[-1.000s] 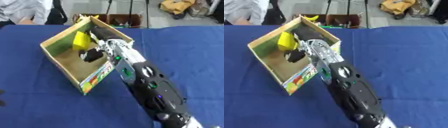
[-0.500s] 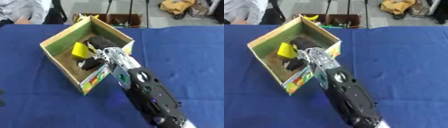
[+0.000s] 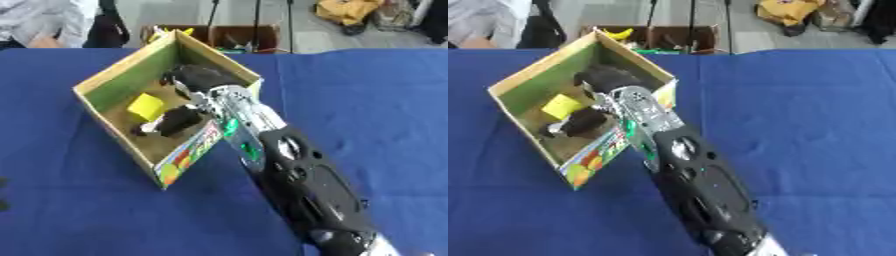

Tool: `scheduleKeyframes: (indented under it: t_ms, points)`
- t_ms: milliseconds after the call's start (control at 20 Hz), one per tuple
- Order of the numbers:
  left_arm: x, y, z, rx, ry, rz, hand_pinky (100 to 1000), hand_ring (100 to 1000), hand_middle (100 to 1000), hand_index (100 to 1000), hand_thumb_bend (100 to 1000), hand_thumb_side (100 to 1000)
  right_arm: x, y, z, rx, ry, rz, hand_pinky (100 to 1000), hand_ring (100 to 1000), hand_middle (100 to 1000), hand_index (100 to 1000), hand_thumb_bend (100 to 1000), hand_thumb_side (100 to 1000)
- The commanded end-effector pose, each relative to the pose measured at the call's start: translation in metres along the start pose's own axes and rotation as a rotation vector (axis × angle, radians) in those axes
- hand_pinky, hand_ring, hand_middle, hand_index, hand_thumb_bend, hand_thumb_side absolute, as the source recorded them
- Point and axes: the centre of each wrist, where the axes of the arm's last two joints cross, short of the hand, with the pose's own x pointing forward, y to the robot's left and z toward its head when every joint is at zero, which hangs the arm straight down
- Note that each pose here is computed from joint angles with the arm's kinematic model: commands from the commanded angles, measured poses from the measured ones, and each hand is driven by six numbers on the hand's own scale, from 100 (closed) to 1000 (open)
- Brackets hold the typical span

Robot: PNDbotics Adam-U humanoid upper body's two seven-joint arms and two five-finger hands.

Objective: Pick up objects on the table and place them in the box.

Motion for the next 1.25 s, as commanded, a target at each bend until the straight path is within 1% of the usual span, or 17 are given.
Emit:
scheduleKeyframes:
  t_ms: [50,100,150,250,300,350,400,600,650,700,750,800,900,950,1100,1200,1250]
  points:
    - [0.005,0.004,-0.002,0.01,-0.022,-0.009,403,596,606,862,100,958,-0.007,-0.04,0.011,-0.149,-0.043,0.036,837,893,804,893,650,724]
    - [0.005,0.004,-0.001,0.011,-0.022,-0.01,403,596,606,862,100,958,-0.012,-0.046,0.015,-0.182,-0.054,0.04,837,891,800,889,596,751]
    - [0.005,0.004,-0.001,0.013,-0.022,-0.011,403,596,606,862,100,958,-0.018,-0.051,0.02,-0.214,-0.061,0.04,838,891,796,887,644,721]
    - [0.005,0.005,-0.001,0.018,-0.022,-0.013,403,596,606,862,100,958,-0.03,-0.059,0.03,-0.276,-0.076,0.033,841,890,789,878,618,708]
    - [0.005,0.005,-0.001,0.02,-0.022,-0.014,403,596,606,861,100,948,-0.035,-0.062,0.035,-0.304,-0.084,0.029,841,888,783,873,573,745]
    - [0.005,0.005,0.0,0.022,-0.022,-0.014,403,596,606,861,100,958,-0.04,-0.065,0.04,-0.332,-0.093,0.025,841,883,777,869,584,683]
    - [0.005,0.006,0.0,0.024,-0.023,-0.015,403,596,606,861,100,959,-0.044,-0.067,0.045,-0.36,-0.102,0.019,838,875,768,865,557,655]
    - [0.004,0.006,0.0,0.029,-0.023,-0.016,403,596,606,861,100,959,-0.061,-0.074,0.066,-0.474,-0.109,-0.022,830,861,751,849,505,626]
    - [0.004,0.006,0.001,0.032,-0.023,-0.017,403,596,606,861,100,959,-0.066,-0.075,0.072,-0.501,-0.106,-0.033,828,857,739,836,380,645]
    - [0.004,0.006,0.001,0.035,-0.024,-0.017,403,596,606,861,100,959,-0.069,-0.076,0.078,-0.528,-0.103,-0.043,828,855,734,832,324,655]
    - [0.004,0.006,0.0,0.037,-0.025,-0.018,403,596,606,861,100,959,-0.066,-0.08,0.095,-0.601,-0.13,-0.079,828,855,730,835,155,720]
    - [0.004,0.007,0.0,0.039,-0.027,-0.02,403,596,606,861,100,959,-0.059,-0.085,0.119,-0.661,-0.174,-0.156,822,851,727,834,100,769]
    - [0.004,0.007,0.0,0.043,-0.027,-0.022,403,596,606,861,100,959,-0.049,-0.093,0.16,-0.698,-0.246,-0.307,820,849,724,830,100,796]
    - [0.004,0.007,0.0,0.044,-0.028,-0.022,403,596,607,861,100,959,-0.046,-0.096,0.174,-0.707,-0.265,-0.363,820,847,726,831,100,807]
    - [0.004,0.007,-0.001,0.047,-0.03,-0.021,403,596,607,861,100,959,-0.05,-0.093,0.19,-0.756,-0.285,-0.482,811,838,719,825,100,791]
    - [0.004,0.007,-0.001,0.051,-0.03,-0.021,404,596,607,861,100,959,-0.057,-0.086,0.193,-0.801,-0.278,-0.537,801,820,698,804,100,740]
    - [0.005,0.007,-0.001,0.052,-0.03,-0.021,404,596,607,861,100,959,-0.061,-0.081,0.194,-0.819,-0.266,-0.563,789,792,660,778,100,682]
